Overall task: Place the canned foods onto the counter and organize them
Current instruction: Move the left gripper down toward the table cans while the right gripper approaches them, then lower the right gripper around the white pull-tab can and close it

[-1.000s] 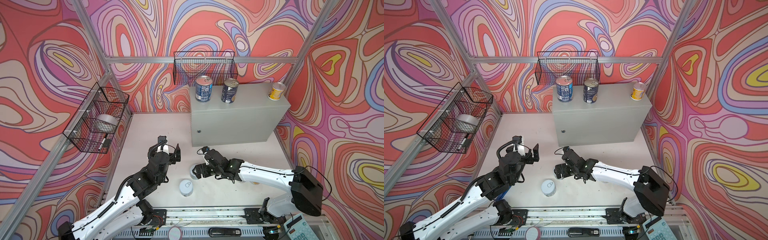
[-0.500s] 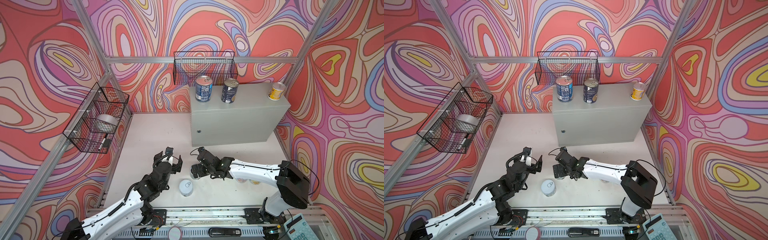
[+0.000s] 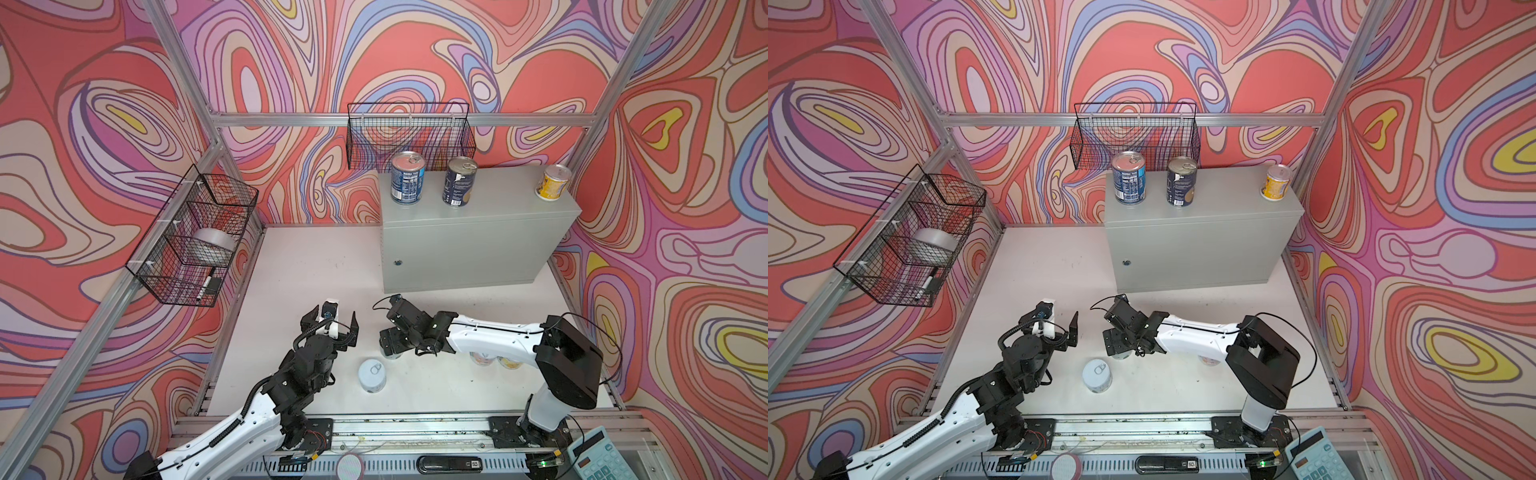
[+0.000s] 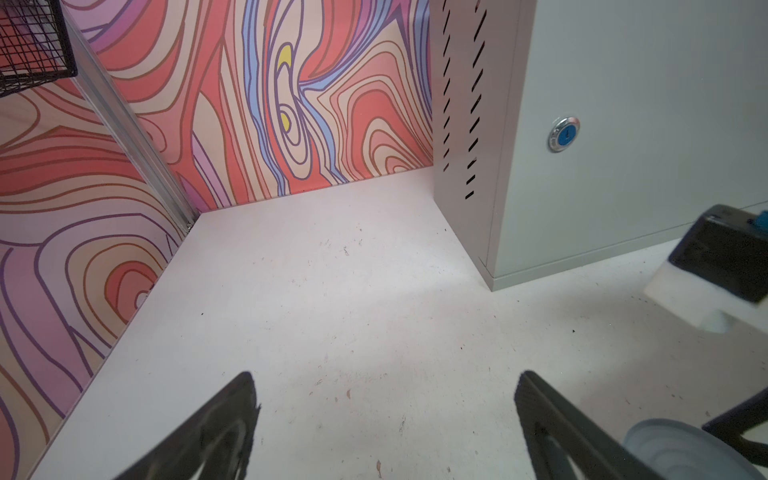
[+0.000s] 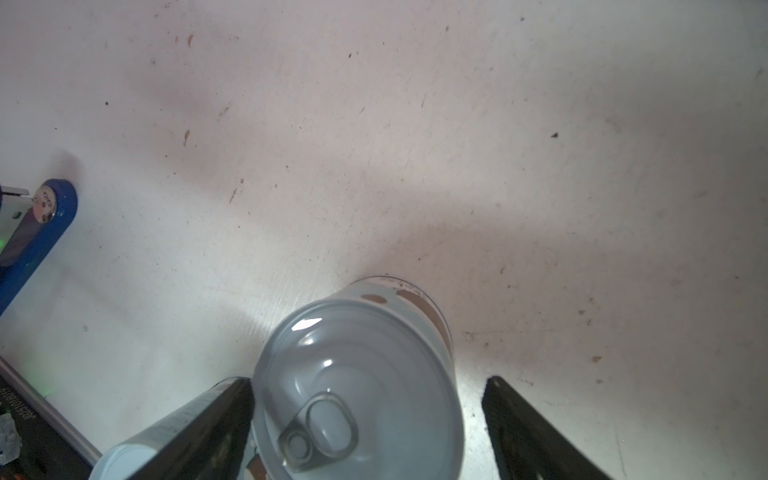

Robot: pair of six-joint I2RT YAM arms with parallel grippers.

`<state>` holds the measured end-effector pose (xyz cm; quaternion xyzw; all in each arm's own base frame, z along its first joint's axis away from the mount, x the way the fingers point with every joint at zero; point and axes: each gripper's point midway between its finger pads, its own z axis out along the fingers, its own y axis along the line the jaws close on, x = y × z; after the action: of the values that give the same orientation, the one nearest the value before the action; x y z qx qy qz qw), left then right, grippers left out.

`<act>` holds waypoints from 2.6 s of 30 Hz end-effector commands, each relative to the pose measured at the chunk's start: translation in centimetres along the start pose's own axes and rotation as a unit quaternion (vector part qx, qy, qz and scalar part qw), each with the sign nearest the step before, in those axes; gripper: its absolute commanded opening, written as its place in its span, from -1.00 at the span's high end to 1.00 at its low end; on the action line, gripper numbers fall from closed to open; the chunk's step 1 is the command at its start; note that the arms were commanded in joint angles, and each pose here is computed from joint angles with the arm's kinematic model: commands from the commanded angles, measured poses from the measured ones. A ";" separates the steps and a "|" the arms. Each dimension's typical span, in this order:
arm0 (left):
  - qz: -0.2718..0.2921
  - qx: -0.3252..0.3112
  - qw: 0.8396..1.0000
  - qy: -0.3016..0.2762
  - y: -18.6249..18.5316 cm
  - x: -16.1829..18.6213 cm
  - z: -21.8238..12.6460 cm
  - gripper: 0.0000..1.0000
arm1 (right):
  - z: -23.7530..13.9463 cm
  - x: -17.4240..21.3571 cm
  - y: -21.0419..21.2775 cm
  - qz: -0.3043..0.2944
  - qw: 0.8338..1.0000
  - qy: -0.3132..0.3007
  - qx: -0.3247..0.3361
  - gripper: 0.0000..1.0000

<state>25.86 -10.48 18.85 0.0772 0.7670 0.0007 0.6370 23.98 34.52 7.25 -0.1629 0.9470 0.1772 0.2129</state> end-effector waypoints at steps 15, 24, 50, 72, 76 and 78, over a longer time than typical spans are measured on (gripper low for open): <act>0.016 -0.005 1.000 -0.006 -0.2 0.2 0.5 -1.00 | 0.0 0.1 -0.6 -0.008 1.000 0.007 0.028 -0.79; 0.012 0.000 1.000 -0.008 -0.2 0.3 0.4 -1.00 | -0.1 0.1 -0.1 -0.005 1.000 0.014 0.018 -0.81; 0.018 0.001 1.000 0.001 -0.6 0.6 0.8 -1.00 | -1.0 -0.2 2.3 -0.004 1.000 0.008 -0.029 -0.93; 0.014 0.002 1.000 0.002 -0.7 0.6 0.9 -1.00 | -0.9 0.3 1.9 0.013 1.000 0.014 -0.019 -0.97; 0.013 0.002 1.000 0.002 -0.7 0.6 0.9 -1.00 | -0.4 0.5 2.0 0.009 1.000 0.018 -0.021 -0.96; 0.014 0.002 1.000 0.003 -0.8 0.7 1.0 -1.00 | -0.3 0.5 2.0 0.008 1.000 0.020 -0.021 -0.94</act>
<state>26.42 -11.18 17.38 0.0977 0.7731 0.0144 0.6265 22.82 35.81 8.47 -0.1573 0.9473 0.2024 0.1918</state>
